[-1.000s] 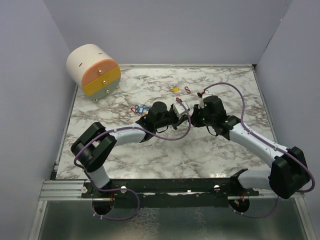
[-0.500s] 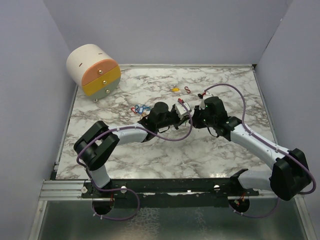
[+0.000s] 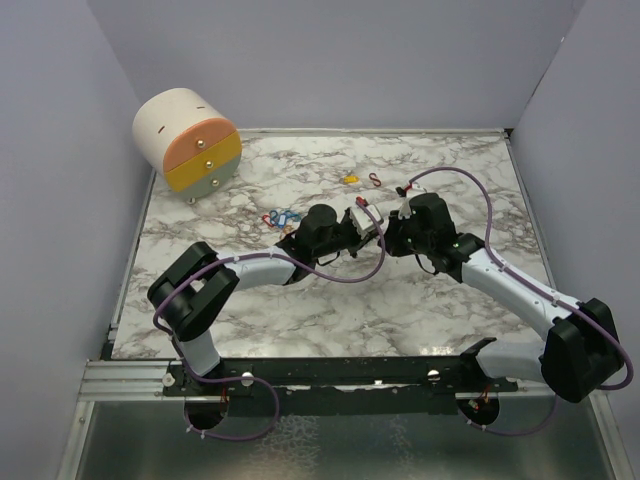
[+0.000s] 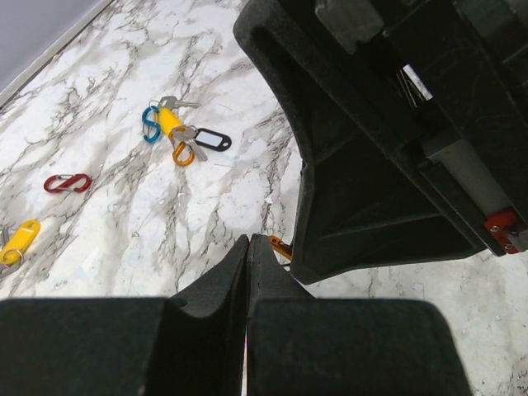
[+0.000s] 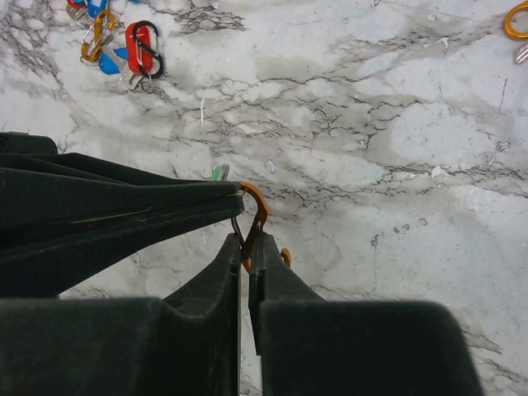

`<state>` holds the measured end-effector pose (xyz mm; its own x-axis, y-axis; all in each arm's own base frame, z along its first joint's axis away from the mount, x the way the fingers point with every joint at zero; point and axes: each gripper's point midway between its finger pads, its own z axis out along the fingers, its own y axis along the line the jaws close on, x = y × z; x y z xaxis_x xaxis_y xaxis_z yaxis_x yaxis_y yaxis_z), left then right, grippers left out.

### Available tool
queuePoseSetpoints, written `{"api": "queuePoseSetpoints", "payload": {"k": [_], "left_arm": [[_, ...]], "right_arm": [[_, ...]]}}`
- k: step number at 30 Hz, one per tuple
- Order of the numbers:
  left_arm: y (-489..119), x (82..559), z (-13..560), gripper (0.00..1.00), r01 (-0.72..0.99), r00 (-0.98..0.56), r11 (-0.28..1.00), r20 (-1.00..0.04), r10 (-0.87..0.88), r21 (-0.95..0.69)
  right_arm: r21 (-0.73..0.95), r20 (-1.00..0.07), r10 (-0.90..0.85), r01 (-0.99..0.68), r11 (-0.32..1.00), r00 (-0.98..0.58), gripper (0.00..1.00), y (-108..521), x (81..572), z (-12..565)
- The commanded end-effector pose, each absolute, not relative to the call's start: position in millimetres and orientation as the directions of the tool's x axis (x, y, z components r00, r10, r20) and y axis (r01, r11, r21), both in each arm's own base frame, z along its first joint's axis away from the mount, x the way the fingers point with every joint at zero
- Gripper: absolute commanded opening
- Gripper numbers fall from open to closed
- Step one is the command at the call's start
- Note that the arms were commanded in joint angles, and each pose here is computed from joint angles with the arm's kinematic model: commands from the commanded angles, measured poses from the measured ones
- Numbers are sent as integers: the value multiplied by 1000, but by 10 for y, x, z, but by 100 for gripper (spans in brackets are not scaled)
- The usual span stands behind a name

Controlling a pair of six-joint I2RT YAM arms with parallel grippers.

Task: Put the keys on the keyring

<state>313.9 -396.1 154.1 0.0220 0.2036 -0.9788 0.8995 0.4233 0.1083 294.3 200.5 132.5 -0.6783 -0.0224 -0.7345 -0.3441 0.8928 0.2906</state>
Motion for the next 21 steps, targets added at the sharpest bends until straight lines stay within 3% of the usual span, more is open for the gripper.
{"api": "queuePoseSetpoints", "payload": {"k": [1, 7, 21], "left_arm": [[-3779, 3304, 1622, 0, 854, 17, 507, -980, 196, 117], [-3663, 3367, 1712, 0, 838, 5, 536, -985, 173, 99], [-3291, 3548, 1635, 0, 779, -58, 625, -985, 162, 57]], "right_arm": [[297, -749, -30, -375, 878, -662, 3, 2052, 2913, 1408], [277, -761, -12, -341, 898, -648, 57, 1973, 2946, 1443], [239, -763, -4, -287, 928, -646, 63, 1870, 3011, 1381]]}}
